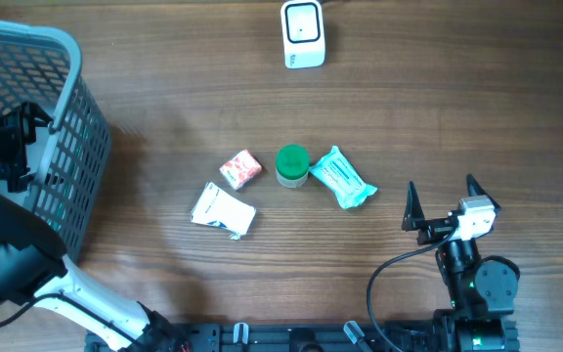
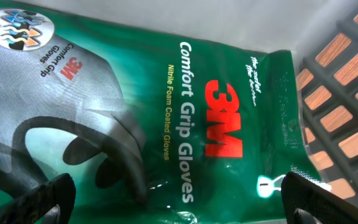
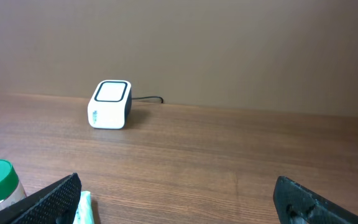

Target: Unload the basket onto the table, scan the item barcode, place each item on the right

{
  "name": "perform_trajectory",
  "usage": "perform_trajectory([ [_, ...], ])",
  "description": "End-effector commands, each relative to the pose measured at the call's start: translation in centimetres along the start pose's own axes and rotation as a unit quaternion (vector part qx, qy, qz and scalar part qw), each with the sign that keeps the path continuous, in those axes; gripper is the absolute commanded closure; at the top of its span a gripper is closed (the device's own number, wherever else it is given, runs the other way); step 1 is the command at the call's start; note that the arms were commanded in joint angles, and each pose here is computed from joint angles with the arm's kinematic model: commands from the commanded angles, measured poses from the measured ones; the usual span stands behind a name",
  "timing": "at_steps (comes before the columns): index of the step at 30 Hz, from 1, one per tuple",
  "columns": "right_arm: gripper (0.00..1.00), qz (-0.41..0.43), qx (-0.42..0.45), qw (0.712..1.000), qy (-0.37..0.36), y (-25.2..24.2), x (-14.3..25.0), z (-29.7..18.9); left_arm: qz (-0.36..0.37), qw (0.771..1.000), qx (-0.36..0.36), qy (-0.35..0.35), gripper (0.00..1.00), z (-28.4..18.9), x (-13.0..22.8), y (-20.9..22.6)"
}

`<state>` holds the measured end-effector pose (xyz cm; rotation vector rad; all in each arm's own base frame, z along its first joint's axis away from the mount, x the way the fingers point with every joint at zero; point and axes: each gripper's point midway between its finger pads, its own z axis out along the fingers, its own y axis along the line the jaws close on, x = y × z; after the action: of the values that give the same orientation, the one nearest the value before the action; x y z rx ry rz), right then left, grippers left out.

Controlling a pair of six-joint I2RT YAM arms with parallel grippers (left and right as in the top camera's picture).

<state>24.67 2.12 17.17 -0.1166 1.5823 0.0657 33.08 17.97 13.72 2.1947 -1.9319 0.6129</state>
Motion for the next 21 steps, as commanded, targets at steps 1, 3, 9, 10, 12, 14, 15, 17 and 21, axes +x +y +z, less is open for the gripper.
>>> perform_trajectory([
  [1,0.00,-0.010,-0.009,1.000,-0.006,0.4,-0.2,0.0,0.024,1.000,-0.009,-0.002,0.00,0.0,-0.1,0.3],
  [3,0.00,-0.010,-0.009,1.000,-0.006,0.4,-0.2,0.0,0.025,1.000,-0.014,0.001,0.00,0.2,0.1,0.5],
  [9,0.00,-0.010,-0.009,1.000,-0.006,0.4,-0.2,0.0,0.026,0.998,-0.050,0.013,0.00,2.9,-0.2,2.5],
  [10,0.00,-0.010,-0.009,1.000,-0.006,0.4,-0.2,0.0,0.022,0.998,-0.058,0.019,0.00,4.1,-0.4,3.2],
  [12,0.00,-0.010,-0.009,1.000,-0.006,0.4,-0.2,0.0,0.014,0.997,-0.068,0.026,0.00,6.4,-0.8,4.5],
  [14,0.00,-0.010,-0.009,1.000,-0.006,0.4,-0.2,0.0,0.009,0.997,-0.074,0.030,0.00,8.2,-1.1,5.5],
  [15,0.01,-0.010,-0.009,1.000,-0.006,0.4,-0.2,0.0,0.009,0.997,-0.074,0.030,0.00,8.7,-1.3,5.8],
  [17,0.00,-0.010,-0.009,1.000,-0.006,0.4,-0.2,0.0,0.011,0.997,-0.071,0.027,0.00,9.7,-1.6,6.1],
  [21,0.00,-0.010,-0.009,1.000,-0.006,0.4,-0.2,0.0,-0.038,0.990,-0.113,-0.073,0.00,9.8,-5.2,7.6],
])
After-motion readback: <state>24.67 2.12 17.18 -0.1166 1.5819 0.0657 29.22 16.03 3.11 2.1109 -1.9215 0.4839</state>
